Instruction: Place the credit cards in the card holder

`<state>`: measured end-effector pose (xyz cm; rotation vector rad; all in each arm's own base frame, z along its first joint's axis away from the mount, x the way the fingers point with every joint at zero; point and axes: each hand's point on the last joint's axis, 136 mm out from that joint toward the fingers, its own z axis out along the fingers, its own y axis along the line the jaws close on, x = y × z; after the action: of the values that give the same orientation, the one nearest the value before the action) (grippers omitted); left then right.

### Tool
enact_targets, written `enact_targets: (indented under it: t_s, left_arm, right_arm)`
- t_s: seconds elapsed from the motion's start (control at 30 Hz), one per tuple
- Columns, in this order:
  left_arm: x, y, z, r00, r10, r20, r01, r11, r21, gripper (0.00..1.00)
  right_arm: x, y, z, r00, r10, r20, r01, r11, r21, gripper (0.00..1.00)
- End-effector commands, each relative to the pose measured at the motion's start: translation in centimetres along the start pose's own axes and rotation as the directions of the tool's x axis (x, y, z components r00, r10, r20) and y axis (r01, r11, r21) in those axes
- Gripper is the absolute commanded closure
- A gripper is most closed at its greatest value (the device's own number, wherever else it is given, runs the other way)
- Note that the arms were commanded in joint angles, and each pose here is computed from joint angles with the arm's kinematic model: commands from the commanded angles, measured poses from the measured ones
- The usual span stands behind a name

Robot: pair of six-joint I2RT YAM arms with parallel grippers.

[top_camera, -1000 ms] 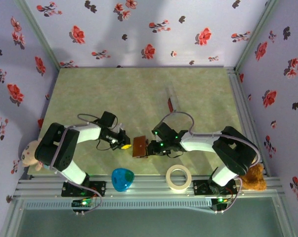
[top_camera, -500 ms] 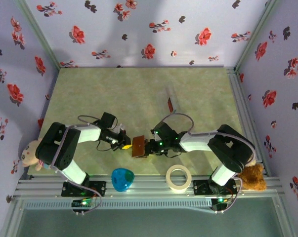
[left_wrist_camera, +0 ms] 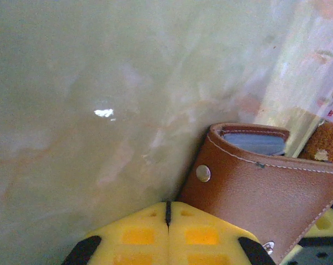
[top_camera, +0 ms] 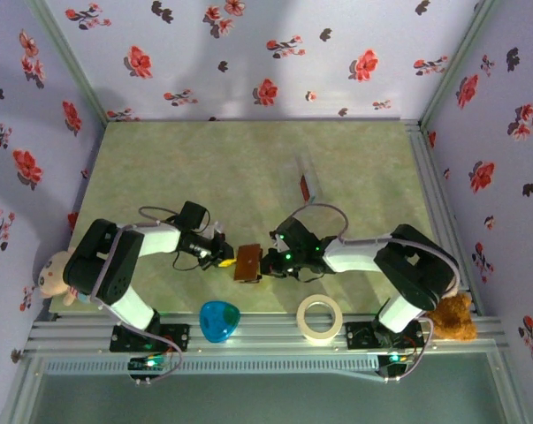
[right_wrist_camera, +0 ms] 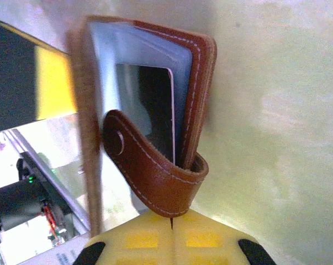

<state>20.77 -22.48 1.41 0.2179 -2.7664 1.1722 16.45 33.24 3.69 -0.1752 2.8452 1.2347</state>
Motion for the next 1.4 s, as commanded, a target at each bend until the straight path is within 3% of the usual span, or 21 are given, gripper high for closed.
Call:
enact_targets:
  t_s: [0.0,0.4,0.7,0.9,1.17,1.37]
  left_arm:
    - [0.9,-0.3,1.0,0.999,0.022,-0.038,-0.023,1.000,-0.007,0.97]
    - [-0.6,-5.1,-2.8,0.989,0.143,0.035,-0.142,0.990,-0.008,0.63]
    - [-0.8,-7.7,-4.4,0.980,0.180,0.080,-0.182,0.983,0.020,0.61]
    - [0.4,-10.6,-2.8,0.965,0.262,0.032,-0.263,0.963,0.051,0.61]
    - [2.6,-17.0,-1.1,0.929,0.370,0.024,-0.369,0.918,0.145,0.61]
    - [2.3,-16.4,-0.1,0.936,0.351,0.023,-0.351,0.927,0.129,0.62]
  right_arm:
    - [-0.9,1.5,-1.2,0.996,-0.058,0.061,0.060,0.998,-0.022,1.00]
    - [-2.3,0.6,-4.9,0.978,-0.154,0.139,0.127,0.975,0.184,1.00]
    - [-2.3,-2.8,-7.4,0.981,-0.176,0.081,0.123,0.888,0.443,1.00]
    - [-2.0,-3.8,-7.6,0.993,-0.114,0.040,0.087,0.903,0.421,1.00]
    - [-2.4,-2.8,-8.3,0.999,-0.043,0.007,0.038,0.934,0.355,1.00]
    - [-3.1,-0.6,-8.8,1.000,-0.008,-0.007,0.009,0.984,0.178,1.00]
